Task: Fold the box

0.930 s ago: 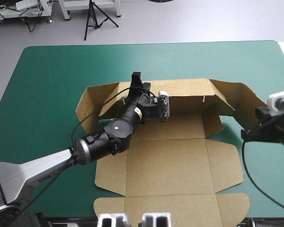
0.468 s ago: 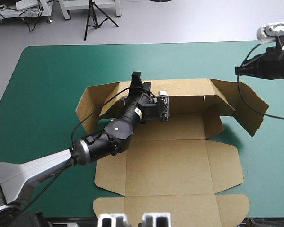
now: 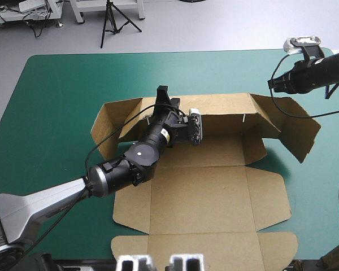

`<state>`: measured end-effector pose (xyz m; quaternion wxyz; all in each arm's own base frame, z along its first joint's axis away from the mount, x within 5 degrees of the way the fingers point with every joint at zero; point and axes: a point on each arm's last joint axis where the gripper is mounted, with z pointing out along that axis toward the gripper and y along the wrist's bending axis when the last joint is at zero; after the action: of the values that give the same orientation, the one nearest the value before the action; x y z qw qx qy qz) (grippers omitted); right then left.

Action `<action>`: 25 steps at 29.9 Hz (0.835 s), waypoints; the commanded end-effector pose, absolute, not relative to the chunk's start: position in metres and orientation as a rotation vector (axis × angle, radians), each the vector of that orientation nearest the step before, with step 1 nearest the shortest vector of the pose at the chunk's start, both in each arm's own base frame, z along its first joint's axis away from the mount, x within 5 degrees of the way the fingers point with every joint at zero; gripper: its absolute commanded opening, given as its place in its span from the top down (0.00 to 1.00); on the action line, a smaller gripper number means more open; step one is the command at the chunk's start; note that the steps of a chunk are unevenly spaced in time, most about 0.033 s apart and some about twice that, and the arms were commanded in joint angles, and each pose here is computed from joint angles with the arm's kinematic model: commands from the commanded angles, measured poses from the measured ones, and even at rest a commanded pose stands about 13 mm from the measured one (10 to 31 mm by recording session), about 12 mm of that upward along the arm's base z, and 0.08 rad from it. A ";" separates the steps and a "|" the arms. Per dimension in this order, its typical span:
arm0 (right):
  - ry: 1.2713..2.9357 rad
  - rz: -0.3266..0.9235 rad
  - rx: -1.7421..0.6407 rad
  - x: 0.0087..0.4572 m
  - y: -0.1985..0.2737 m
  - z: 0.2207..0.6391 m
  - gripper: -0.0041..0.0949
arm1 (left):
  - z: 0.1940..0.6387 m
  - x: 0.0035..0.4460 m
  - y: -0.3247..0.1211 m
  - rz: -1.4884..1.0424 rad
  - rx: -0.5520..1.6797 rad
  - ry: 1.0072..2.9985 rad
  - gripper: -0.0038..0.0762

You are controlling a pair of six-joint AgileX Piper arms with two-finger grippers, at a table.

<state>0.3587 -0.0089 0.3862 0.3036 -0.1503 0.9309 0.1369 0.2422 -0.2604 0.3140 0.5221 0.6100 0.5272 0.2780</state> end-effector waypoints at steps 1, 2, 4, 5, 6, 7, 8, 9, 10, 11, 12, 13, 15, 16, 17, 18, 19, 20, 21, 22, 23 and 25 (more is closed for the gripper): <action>2.405 0.388 -0.443 0.353 -0.004 0.402 0.98 | 0.343 0.238 -0.254 0.691 1.376 1.213 0.96; 2.424 0.398 -0.456 0.354 -0.004 0.399 0.98 | 0.343 0.238 -0.254 0.693 1.375 1.215 0.96; 2.447 0.407 -0.475 0.353 -0.004 0.395 0.98 | 0.343 0.238 -0.254 0.697 1.373 1.217 0.96; 2.449 0.407 -0.474 0.352 -0.004 0.394 0.98 | 0.343 0.238 -0.253 0.700 1.371 1.219 0.96; 2.451 0.411 -0.473 0.351 -0.004 0.394 0.98 | 0.343 0.239 -0.253 0.704 1.369 1.221 0.96; 2.454 0.413 -0.473 0.350 -0.004 0.393 0.97 | 0.343 0.239 -0.253 0.708 1.367 1.223 0.96; 2.458 0.415 -0.472 0.349 -0.004 0.392 0.98 | 0.344 0.239 -0.252 0.712 1.365 1.226 0.96; 2.460 0.416 -0.472 0.347 -0.004 0.392 0.98 | 0.344 0.239 -0.252 0.715 1.360 1.230 0.96; 2.467 0.418 -0.476 0.346 -0.003 0.390 0.98 | 0.344 0.239 -0.252 0.716 1.358 1.232 0.96; 2.472 0.419 -0.484 0.343 -0.003 0.388 0.98 | 0.344 0.239 -0.251 0.719 1.355 1.235 0.96; 2.472 0.421 -0.488 0.341 -0.003 0.387 0.98 | 0.344 0.239 -0.251 0.718 1.354 1.236 0.96; 2.479 0.430 -0.506 0.338 -0.002 0.383 0.98 | 0.344 0.239 -0.251 0.716 1.352 1.237 0.96; 2.477 0.449 -0.520 0.335 0.000 0.381 0.98 | 0.344 0.239 -0.252 0.710 1.352 1.237 0.96; 2.470 0.474 -0.530 0.334 0.001 0.379 0.98 | 0.344 0.239 -0.252 0.698 1.343 1.245 0.96; 2.467 0.485 -0.534 0.333 0.002 0.378 0.98 | 0.344 0.239 -0.252 0.687 1.335 1.251 0.96; 2.457 0.503 -0.544 0.332 0.004 0.378 0.98 | 0.344 0.239 -0.252 0.678 1.329 1.256 0.96; 2.452 0.526 -0.555 0.331 0.005 0.376 0.98 | 0.343 0.239 -0.253 0.673 1.332 1.253 0.96; 2.446 0.545 -0.566 0.329 0.007 0.374 0.98 | 0.343 0.239 -0.253 0.668 1.333 1.254 0.96; 2.442 0.561 -0.572 0.329 0.008 0.373 0.98 | 0.343 0.238 -0.253 0.663 1.335 1.253 0.96; 2.441 0.583 -0.594 0.327 0.009 0.367 0.98 | 0.342 0.238 -0.254 0.657 1.340 1.250 0.96; 2.433 0.600 -0.602 0.325 0.011 0.366 0.98 | 0.342 0.239 -0.254 0.658 1.341 1.251 0.96; 2.420 0.616 -0.601 0.322 0.012 0.358 0.98 | 0.340 0.239 -0.255 0.658 1.346 1.255 0.96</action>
<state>0.3368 0.0054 0.3412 0.2449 -0.2081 0.9234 0.2101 0.2427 -0.2591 0.3143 0.5260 0.5945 0.5434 0.2733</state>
